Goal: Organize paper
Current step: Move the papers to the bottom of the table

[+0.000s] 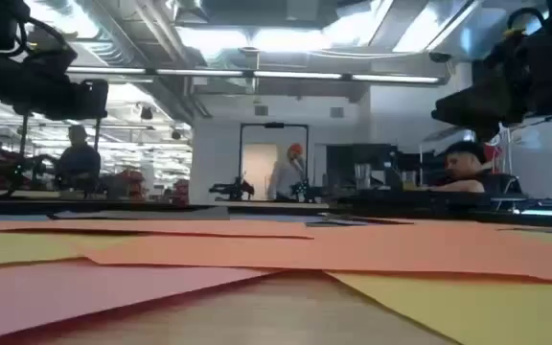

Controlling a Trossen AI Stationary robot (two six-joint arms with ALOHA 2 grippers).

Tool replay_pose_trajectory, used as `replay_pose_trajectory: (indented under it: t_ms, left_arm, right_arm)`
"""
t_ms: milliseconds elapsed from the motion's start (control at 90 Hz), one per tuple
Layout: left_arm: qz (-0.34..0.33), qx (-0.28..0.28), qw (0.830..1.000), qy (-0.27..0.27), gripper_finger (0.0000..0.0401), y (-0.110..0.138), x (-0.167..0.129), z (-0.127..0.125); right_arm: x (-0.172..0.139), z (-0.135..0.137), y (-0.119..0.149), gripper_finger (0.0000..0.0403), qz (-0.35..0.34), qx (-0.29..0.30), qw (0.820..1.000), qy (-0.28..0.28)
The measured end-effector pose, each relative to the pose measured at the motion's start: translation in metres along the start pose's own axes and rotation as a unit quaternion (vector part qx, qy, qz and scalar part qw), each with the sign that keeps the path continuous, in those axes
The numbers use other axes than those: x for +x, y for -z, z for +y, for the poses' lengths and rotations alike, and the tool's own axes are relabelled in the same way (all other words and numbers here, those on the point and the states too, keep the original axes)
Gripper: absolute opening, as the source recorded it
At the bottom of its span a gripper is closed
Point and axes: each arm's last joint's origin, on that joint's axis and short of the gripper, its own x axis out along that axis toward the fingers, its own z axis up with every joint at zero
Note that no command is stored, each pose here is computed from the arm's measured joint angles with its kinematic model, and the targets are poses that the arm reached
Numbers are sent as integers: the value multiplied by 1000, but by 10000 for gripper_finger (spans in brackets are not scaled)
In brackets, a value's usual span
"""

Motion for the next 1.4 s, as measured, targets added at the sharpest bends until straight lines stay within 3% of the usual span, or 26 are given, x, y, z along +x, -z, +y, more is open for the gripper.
replay_pose_trajectory:
  t_ms: [111,300,544,767,911,1000,1156,1289,1400]
  left_arm:
    - [-1,-9,1000,0,0,0,0,0]
    - [-8,-125,992,11,0,-2,0,0]
    - [-29,-116,982,149,0,-7,-1,-8]
    - [-145,-136,953,230,0,-31,-6,-6]
    - [-181,-118,943,253,0,-36,-7,-6]
    - [-168,-103,940,279,0,-39,-5,-10]
    - [-109,-102,921,359,0,-54,3,-27]
    - [-24,-50,920,387,0,-63,17,-53]
    - [66,11,918,391,0,-64,32,-79]
  right_arm:
    - [0,0,0,133,0,-2,1000,1]
    - [0,-1,-6,133,-33,-10,999,31]
    - [9,-3,-2,133,9,32,996,82]
    - [39,5,-56,133,16,-25,987,156]
    - [77,4,-100,133,84,-67,974,200]
    - [106,-2,-120,133,151,-85,962,211]
    - [156,-16,-133,133,234,-77,953,178]
    - [194,-23,-130,133,266,-73,950,149]
    - [214,-26,-119,133,313,-83,932,163]
